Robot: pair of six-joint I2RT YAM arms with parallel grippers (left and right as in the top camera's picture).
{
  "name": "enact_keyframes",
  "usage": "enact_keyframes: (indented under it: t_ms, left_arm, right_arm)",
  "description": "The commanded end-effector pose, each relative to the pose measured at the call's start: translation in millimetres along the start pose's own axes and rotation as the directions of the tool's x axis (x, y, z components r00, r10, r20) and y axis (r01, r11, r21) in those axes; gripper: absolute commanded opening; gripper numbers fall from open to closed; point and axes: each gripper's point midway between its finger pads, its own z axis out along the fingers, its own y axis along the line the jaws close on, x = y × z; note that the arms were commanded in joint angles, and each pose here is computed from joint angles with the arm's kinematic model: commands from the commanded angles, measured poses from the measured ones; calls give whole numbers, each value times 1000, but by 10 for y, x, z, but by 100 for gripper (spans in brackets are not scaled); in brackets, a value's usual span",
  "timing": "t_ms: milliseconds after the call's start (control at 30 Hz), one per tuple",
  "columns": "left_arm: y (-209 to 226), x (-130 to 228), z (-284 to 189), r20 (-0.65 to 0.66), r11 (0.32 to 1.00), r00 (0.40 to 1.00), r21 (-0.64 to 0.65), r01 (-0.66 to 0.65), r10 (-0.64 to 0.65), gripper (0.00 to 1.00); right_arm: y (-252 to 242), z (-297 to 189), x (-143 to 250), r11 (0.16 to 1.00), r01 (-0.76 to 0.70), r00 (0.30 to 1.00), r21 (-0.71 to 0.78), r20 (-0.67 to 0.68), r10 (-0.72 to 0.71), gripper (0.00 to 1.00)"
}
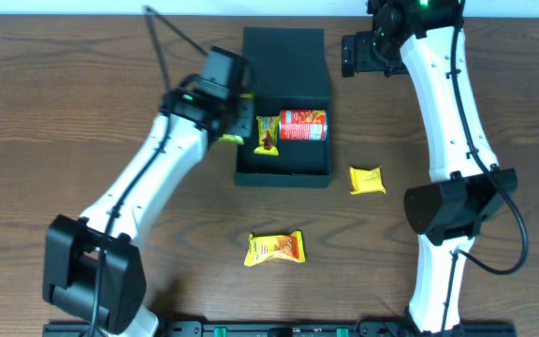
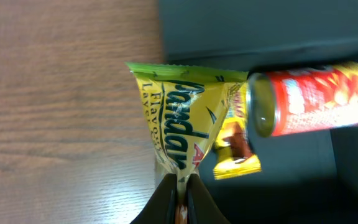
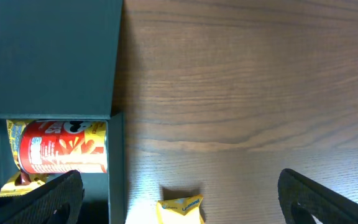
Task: Pack container
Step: 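Carry the Pandan packet with the left gripper and drop it in the box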
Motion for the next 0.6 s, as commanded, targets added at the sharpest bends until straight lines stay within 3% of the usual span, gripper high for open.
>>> enact_keyframes:
  t_ms: [0,467,567]
  left_arm:
    - [-14,-131,-51,56,995,997,-84,-50,55,8]
    - [-129,16,380,-6,997,1000,-77,15,-15,8]
    - [-152,-58,237,11,998,1000,-62,30,-30,17]
  right_arm:
    - [-33,-28,-16,1000,-5,1000,10,11,5,99]
    - [-83,-27,-21,999,13,1000,33,13,-14,99]
    - [-122,-28,4,999,2,1000,35,0,-2,99]
